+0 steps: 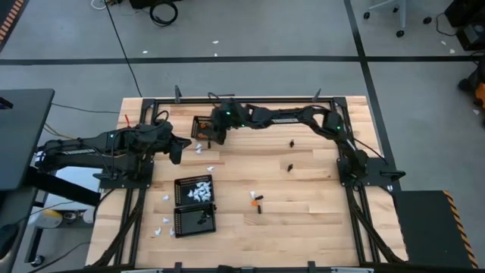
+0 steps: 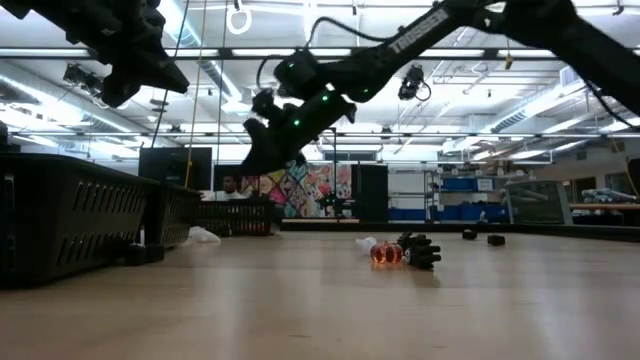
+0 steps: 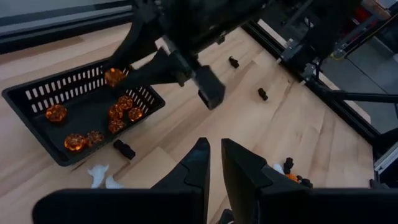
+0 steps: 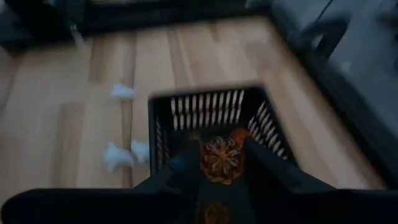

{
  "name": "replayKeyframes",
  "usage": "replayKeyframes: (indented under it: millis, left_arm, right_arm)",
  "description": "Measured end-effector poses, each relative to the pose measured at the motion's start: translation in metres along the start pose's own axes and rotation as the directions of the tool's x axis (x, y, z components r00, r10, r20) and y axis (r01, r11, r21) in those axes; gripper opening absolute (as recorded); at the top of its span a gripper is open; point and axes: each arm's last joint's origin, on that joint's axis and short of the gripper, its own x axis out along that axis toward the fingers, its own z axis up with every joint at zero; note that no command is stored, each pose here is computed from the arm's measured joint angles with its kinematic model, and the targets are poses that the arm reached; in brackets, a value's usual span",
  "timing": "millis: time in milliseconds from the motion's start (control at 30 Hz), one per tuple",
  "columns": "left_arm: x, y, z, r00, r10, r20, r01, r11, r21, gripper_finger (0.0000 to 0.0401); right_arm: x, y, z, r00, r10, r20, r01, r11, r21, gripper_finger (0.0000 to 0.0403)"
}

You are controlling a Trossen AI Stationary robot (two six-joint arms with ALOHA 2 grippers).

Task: Sort Halloween decoration
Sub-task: Put the orange pumpkin toy into the top black bin, then put the black skeleton toy into the bottom black bin

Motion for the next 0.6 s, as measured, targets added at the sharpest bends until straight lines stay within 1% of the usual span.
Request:
replayKeyframes:
  millis: [133, 200, 267, 333, 500, 600]
  left_arm:
    - [0.000, 0.001, -0.001, 1.000, 0.008, -0.006, -0.008, 1.000, -0.008, 0.0050]
    - [0.000, 0.001, -0.001, 1.000, 0.011, -0.004, -0.011, 1.000, -0.020, 0.0050]
    - [0.000, 0.001, 0.000, 1.000, 0.023, 0.004, -0.023, 0.999, -0.032, 0.0050]
    - [0.000, 0.002, 0.000, 1.000, 0.030, 0.006, -0.030, 0.999, -0.037, 0.0050]
    - [0.000, 0.003, 0.000, 0.998, 0.060, 0.028, -0.059, 0.997, -0.040, 0.0062]
    - [0.000, 0.002, 0.000, 0.998, 0.056, 0.025, -0.054, 0.997, -0.064, 0.0075]
  right_arm:
    - [0.015, -0.005, 0.001, 0.996, 0.041, -0.077, -0.038, 0.998, 0.041, 0.0129]
    - [0.019, -0.007, 0.002, 0.994, 0.046, -0.104, -0.039, 0.997, 0.062, 0.0138]
    - [0.018, -0.010, 0.002, 0.990, 0.062, -0.130, -0.053, 0.996, 0.075, 0.0147]
    - [0.017, -0.010, 0.004, 0.991, 0.062, -0.119, -0.053, 0.996, 0.073, 0.0156]
    - [0.001, -0.018, 0.016, 0.992, 0.050, -0.113, -0.041, 0.996, 0.073, 0.0176]
    - [-0.025, -0.024, 0.029, 0.987, 0.048, -0.152, -0.038, 0.997, 0.064, 0.0179]
